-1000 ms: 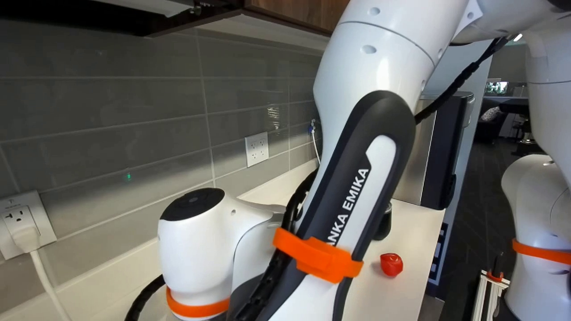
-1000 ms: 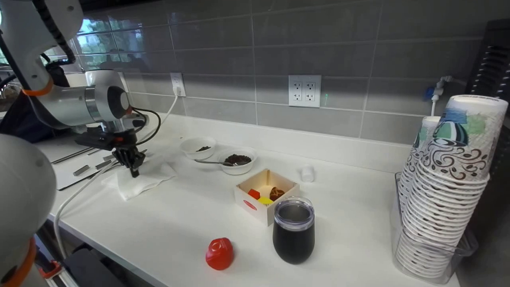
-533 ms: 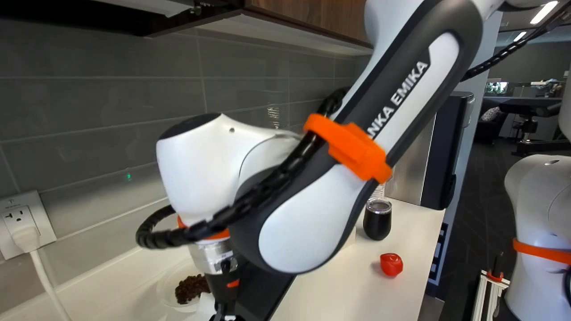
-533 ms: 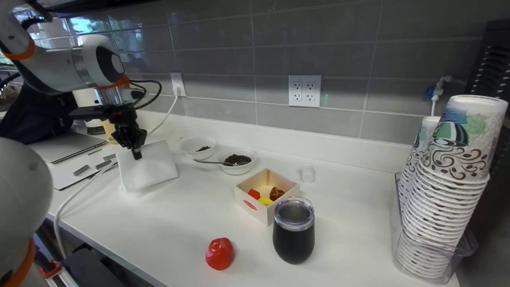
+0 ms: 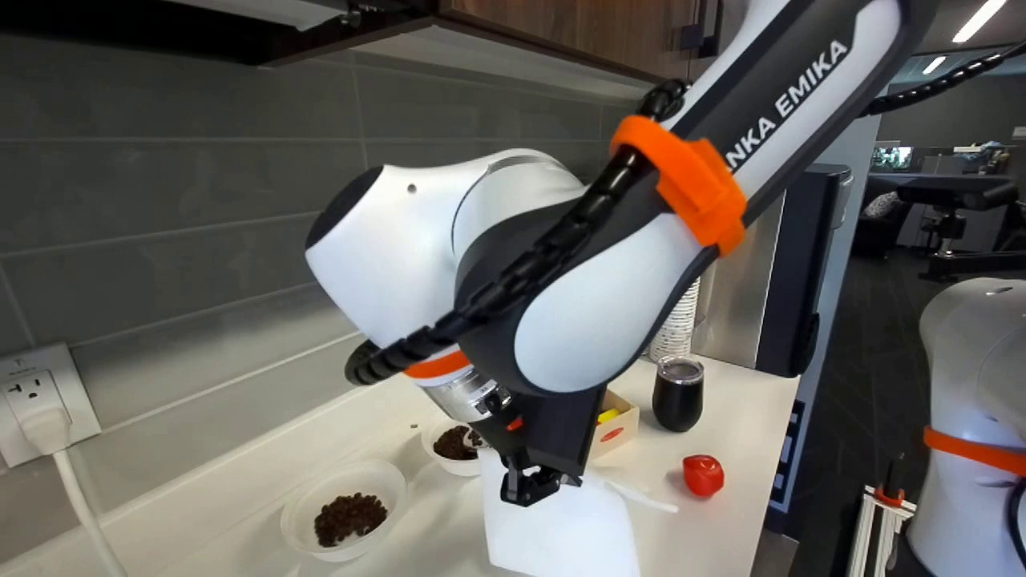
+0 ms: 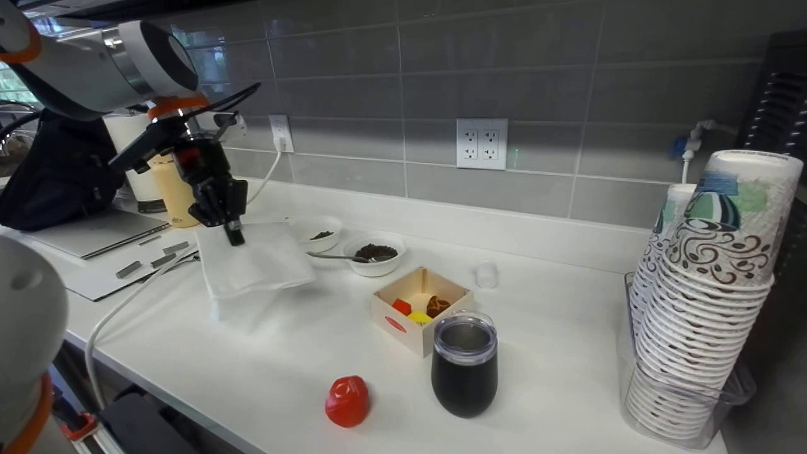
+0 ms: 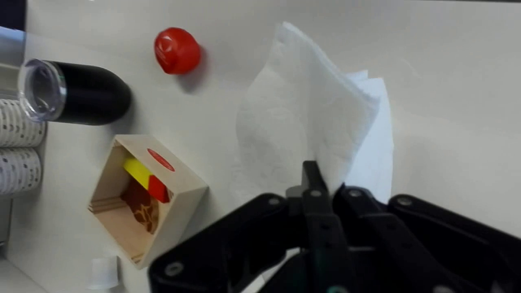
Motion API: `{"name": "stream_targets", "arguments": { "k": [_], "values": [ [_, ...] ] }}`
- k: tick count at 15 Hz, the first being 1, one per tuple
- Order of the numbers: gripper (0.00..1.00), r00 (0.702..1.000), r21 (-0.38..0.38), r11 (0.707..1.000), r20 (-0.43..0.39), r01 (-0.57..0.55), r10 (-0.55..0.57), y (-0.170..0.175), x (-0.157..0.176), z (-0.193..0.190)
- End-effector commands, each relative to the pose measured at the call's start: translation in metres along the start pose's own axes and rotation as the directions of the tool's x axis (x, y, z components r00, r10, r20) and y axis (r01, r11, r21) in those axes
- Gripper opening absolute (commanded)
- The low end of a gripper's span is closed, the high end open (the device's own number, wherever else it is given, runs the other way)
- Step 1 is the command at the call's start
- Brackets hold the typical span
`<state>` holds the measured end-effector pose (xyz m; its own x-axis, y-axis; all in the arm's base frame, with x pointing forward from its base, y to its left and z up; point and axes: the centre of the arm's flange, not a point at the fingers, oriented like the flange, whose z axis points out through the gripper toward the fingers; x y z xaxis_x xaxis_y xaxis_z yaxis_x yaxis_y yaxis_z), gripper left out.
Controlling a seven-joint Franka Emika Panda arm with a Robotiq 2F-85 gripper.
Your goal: Fold the white napkin.
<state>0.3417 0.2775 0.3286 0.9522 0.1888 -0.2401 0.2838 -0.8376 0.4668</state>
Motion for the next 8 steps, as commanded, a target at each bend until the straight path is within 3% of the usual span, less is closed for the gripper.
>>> {"name": "stream_targets", "arguments": {
  "k": [1, 4, 8],
  "values": [
    [0.01, 0.997, -0.182, 0.982, 0.074, 0.048, -0.035, -0.003, -0.001, 0.031],
    [0.01, 0.993, -0.309, 0.948, 0.105, 0.08, -0.049, -0.013, 0.001, 0.057],
    [0.01, 0.991, -0.362, 0.925, 0.108, 0.117, -0.083, -0.043, 0.001, 0.083]
  ]
}}
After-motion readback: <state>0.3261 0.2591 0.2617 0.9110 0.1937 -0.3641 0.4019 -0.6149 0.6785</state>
